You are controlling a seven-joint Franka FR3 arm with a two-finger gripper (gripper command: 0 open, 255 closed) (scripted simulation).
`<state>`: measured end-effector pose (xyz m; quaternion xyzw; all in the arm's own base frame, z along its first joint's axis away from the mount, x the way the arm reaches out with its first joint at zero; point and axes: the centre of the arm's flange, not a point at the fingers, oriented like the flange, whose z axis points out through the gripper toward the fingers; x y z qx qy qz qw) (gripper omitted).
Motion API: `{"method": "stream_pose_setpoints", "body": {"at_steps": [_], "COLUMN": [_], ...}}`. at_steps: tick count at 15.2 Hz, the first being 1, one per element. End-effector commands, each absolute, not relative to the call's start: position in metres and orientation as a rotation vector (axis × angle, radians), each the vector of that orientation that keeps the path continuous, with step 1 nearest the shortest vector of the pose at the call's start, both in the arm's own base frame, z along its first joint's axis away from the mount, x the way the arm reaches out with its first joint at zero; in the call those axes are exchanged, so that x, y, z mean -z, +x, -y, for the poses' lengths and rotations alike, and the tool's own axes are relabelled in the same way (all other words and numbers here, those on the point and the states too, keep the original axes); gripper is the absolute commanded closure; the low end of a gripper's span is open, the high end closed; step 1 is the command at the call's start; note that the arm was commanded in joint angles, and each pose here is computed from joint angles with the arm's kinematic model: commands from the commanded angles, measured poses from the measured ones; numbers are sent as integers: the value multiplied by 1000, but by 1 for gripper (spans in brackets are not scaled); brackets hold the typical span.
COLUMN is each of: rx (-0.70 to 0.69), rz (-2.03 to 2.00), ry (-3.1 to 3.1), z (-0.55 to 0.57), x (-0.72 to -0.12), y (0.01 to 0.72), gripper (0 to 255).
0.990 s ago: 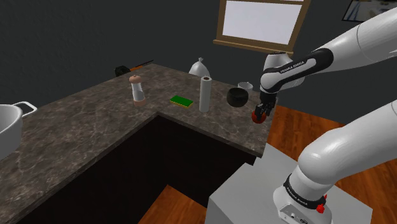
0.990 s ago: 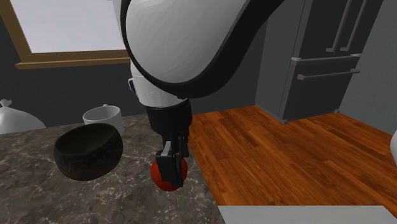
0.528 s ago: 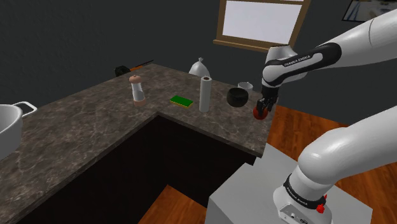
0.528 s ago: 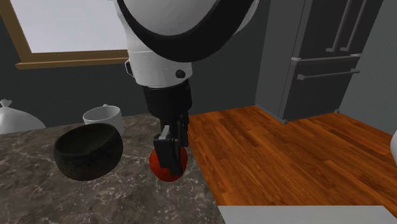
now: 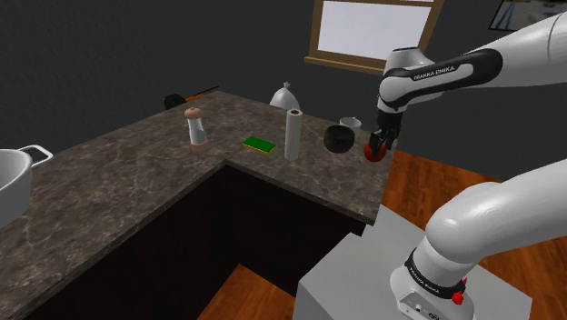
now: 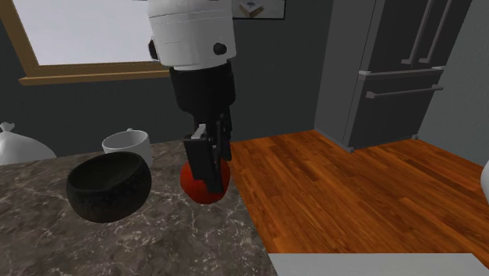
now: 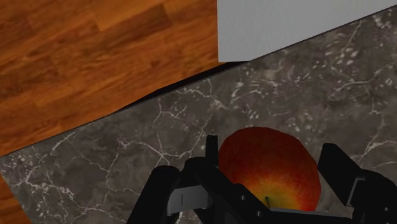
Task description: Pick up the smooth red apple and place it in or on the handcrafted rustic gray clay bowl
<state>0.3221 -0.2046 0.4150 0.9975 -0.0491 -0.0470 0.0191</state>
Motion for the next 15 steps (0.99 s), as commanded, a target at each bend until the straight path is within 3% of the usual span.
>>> {"method": "stream_pose_setpoints", "body": {"at_steps": [1, 15], "rx": [147, 147], "rz": [152, 152], "ry": [3096, 3096], "z": [205, 205], "x": [-425, -499], "y": [322, 322], "gripper": [255, 255]}}
